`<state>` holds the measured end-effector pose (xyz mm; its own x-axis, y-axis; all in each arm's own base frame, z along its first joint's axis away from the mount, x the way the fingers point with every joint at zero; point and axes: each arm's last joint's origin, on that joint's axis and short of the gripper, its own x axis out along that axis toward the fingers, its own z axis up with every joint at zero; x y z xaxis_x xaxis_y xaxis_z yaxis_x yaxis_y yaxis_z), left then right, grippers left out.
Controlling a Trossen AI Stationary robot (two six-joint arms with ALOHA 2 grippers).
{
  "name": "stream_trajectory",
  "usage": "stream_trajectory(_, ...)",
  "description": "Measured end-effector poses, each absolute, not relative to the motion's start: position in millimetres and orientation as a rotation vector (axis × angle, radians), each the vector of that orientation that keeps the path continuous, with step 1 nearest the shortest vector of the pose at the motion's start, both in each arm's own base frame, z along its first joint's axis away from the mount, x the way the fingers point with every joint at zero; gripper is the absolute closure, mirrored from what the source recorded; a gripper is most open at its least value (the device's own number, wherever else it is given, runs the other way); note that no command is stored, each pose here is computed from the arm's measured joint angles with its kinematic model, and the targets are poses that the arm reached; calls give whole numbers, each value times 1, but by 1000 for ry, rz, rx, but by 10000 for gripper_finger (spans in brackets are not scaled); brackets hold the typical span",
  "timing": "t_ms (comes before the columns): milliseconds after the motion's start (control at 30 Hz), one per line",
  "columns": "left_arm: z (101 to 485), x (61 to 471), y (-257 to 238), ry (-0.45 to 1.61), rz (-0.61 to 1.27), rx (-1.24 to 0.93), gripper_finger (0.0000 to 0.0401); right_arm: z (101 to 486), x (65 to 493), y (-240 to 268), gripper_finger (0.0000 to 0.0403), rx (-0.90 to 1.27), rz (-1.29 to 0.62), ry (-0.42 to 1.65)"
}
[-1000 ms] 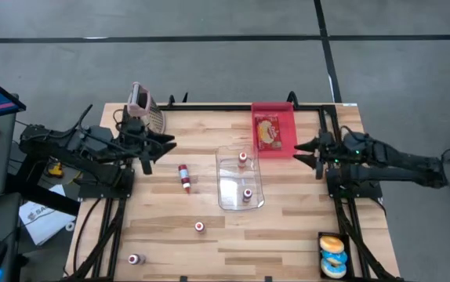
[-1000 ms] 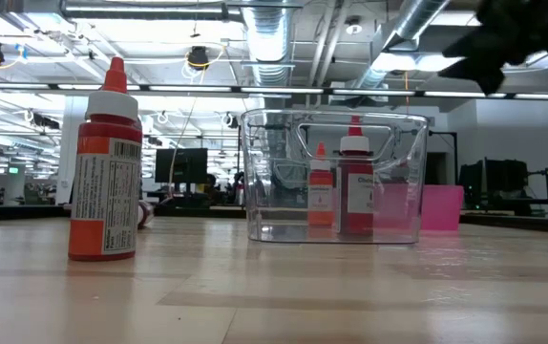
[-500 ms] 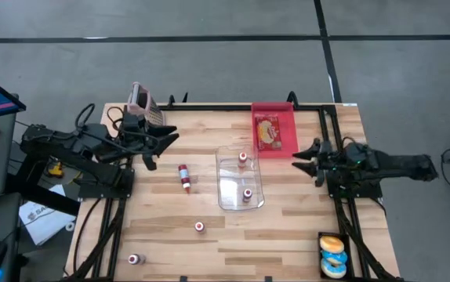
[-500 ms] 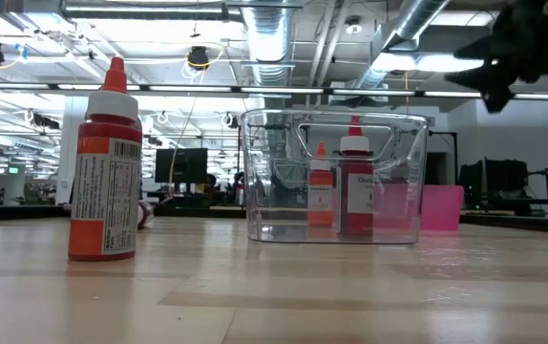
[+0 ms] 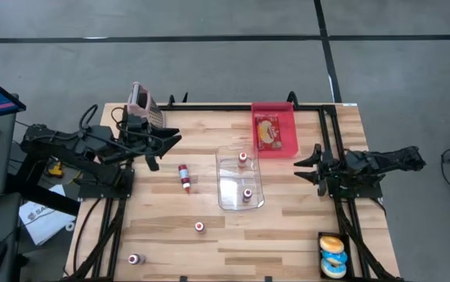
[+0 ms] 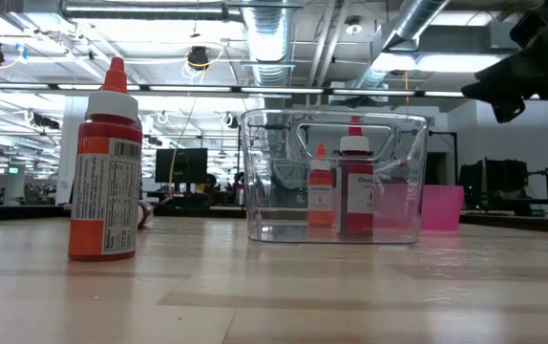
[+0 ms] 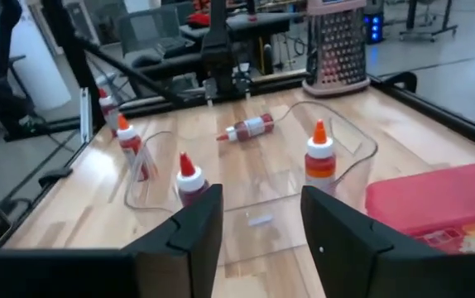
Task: Pick & Place Food Item
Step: Put the orange food coloring bottle into the transparent bin
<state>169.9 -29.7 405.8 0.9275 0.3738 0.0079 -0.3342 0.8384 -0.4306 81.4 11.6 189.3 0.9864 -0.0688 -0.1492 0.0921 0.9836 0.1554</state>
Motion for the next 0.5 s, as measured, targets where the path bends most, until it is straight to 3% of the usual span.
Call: stream_trajectory(500, 392, 189, -35, -31, 399, -508, 252, 171, 88, 16, 257, 71, -24, 149)
